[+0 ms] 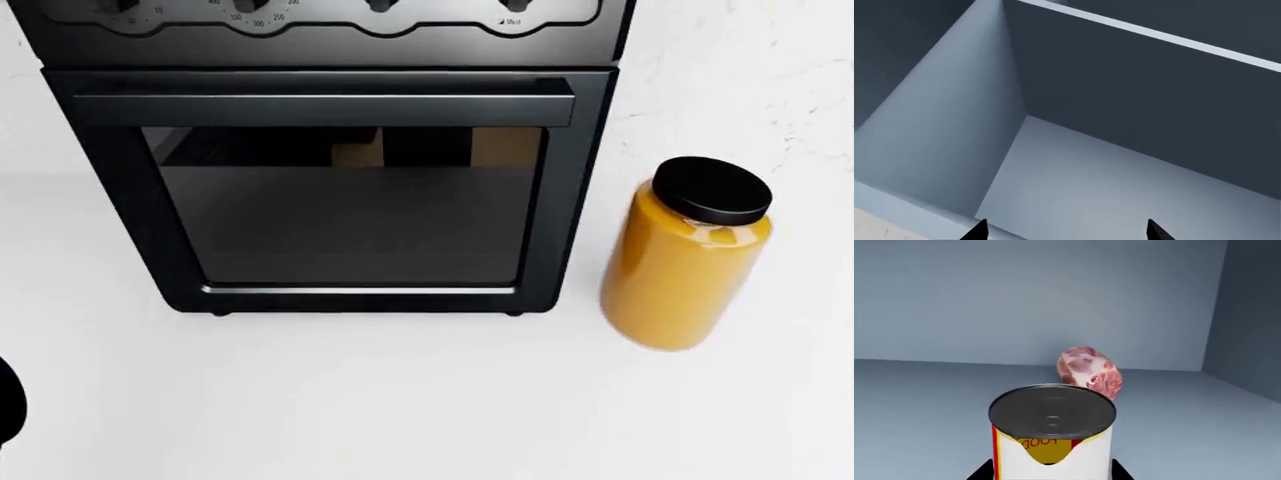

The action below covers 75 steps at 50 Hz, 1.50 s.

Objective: Pick the canned food and cereal from the counter and place them in the cabinets closest to them.

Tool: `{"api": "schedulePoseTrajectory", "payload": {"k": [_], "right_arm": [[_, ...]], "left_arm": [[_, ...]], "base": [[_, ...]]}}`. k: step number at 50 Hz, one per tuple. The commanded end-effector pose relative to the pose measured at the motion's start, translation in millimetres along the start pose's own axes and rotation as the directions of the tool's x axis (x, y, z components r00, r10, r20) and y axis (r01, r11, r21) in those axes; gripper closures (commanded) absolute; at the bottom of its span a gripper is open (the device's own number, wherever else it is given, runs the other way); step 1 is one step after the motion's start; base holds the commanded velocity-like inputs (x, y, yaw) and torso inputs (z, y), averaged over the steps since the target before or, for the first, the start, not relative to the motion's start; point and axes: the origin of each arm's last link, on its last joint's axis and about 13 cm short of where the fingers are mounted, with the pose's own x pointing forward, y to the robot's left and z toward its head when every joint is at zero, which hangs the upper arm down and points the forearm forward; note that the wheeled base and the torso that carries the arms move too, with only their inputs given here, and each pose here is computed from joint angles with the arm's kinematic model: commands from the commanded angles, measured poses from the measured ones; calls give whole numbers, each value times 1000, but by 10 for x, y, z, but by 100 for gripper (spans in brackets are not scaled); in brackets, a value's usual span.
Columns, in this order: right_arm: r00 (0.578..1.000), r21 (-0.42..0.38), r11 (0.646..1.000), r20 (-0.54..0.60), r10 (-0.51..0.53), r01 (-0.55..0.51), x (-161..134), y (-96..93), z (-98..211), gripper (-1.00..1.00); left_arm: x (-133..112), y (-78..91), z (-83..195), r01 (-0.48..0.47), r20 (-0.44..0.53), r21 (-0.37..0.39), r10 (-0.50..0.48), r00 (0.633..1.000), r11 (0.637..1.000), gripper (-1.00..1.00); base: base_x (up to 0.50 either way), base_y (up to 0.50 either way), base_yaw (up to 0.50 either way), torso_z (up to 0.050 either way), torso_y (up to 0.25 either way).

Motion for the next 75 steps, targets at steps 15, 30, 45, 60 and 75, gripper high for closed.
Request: {"api": "schedulePoseTrajectory", "payload": {"k": [15, 30, 45, 60, 75], "right_arm": [[915, -97, 995, -399, -58, 21, 603, -74, -322, -100], [929, -83, 996, -365, -57, 28, 593, -123, -324, -100], [980, -87, 987, -130, -148, 137, 306, -145, -129, -100], [998, -101, 993, -18, -62, 60, 248, -13, -71, -100], [994, -134, 990, 98, -40, 53, -11, 96, -68, -100]], "left_arm": [[-14, -15, -1, 6, 2, 0, -6, 1000, 1000, -100], [-34, -37, -13, 24, 2, 16, -24, 1000, 1000, -100], [-45, -49, 12, 34, 8, 25, -34, 999, 999, -100], [-52, -21, 19, 30, 11, 21, -30, 999, 999, -100], [-68, -37, 56, 39, 19, 27, -40, 999, 999, -100]], "base": [[4, 0, 0, 0, 0], [5, -1, 0, 0, 0], [6, -2, 0, 0, 0], [0, 0, 0, 0, 0], [0, 0, 0, 0, 0]]}}
